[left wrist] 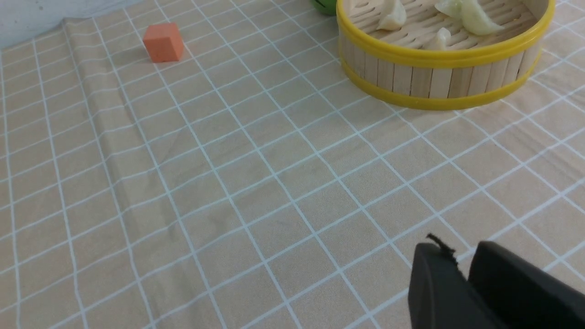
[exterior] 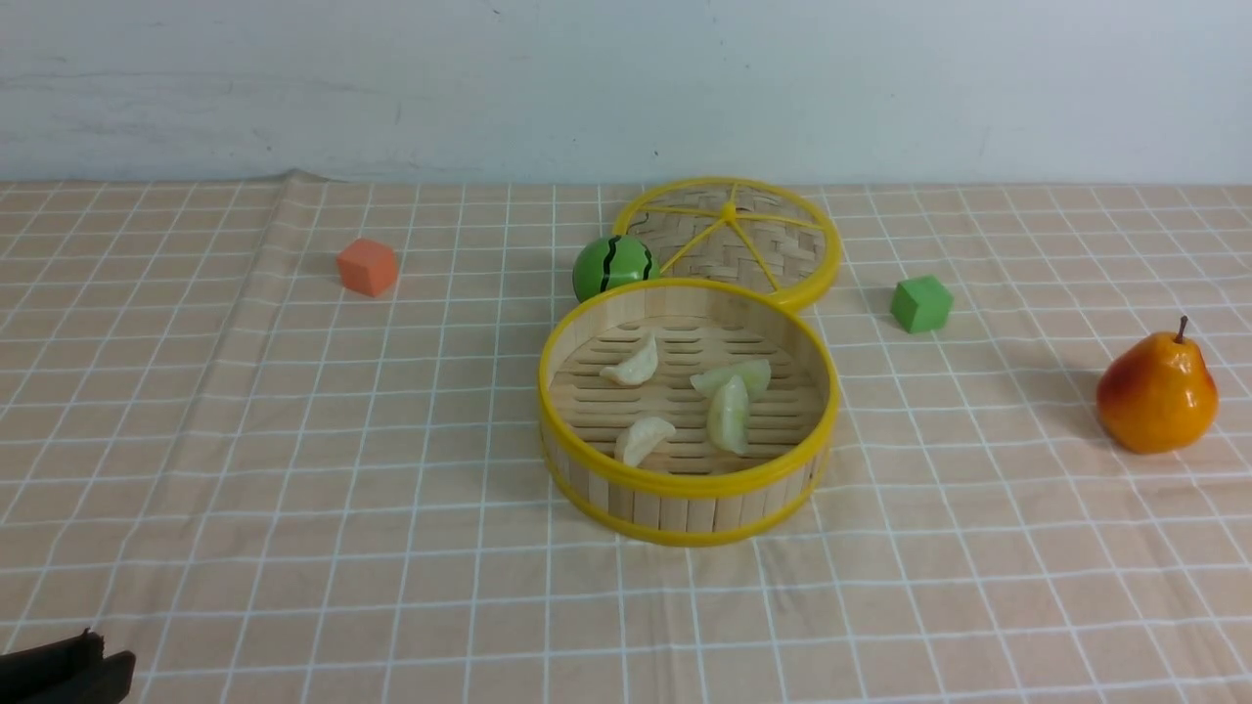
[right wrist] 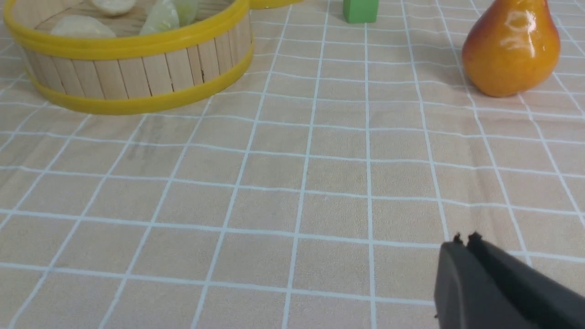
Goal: Put the dumplings into the steamer on the table with the brown tablecloth.
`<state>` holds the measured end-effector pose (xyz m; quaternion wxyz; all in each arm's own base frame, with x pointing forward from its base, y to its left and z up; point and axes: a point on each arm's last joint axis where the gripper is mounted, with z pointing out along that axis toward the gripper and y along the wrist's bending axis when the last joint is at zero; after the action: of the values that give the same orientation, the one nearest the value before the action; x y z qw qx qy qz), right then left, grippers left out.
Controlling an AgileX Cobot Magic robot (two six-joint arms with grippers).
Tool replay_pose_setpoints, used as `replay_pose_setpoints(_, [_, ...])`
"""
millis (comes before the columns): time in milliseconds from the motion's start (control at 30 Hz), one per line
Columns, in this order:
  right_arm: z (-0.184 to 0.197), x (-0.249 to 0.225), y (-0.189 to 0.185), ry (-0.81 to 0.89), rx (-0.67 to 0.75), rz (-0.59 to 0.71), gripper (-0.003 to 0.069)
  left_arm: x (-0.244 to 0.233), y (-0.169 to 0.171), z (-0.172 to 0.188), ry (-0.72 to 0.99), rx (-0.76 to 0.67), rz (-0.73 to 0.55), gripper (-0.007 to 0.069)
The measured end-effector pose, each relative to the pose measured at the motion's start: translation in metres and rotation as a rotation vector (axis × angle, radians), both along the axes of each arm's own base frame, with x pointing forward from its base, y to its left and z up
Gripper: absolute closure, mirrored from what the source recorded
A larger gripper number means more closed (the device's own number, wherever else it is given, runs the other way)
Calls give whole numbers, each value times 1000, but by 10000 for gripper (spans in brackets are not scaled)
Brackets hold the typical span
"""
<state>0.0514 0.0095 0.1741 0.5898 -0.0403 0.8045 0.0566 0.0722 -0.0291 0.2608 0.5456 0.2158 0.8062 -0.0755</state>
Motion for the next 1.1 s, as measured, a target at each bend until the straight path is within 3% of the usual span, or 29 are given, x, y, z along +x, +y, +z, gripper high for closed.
replay_pose_setpoints(233, [0,0,0,1,1,0,644,-3,2,-6,-18,-12,-7,514])
replay_pose_setpoints(333, [0,0,0,1,1,0,640,-12,7,-31,-26,-17,-6,512])
replay_pose_setpoints(600, [0,0,0,2,3,-1,629,-22,17,-63,-130,-244,178,534])
replay_pose_setpoints(700, [0,0,0,2,4,-1,627,-17,20,-73,-196,-262,281,612])
replay_pose_setpoints(800, [0,0,0,2,4,-1,622,-18,24,-81,-146,-230,367,639])
replay_pose_setpoints(933, [0,0,0,2,4,-1,621,-20,23,-92,-27,-226,375,639])
replay_pose_setpoints(1100, [0,0,0,2,4,-1,620,-20,22,-92,-22,-250,372,639])
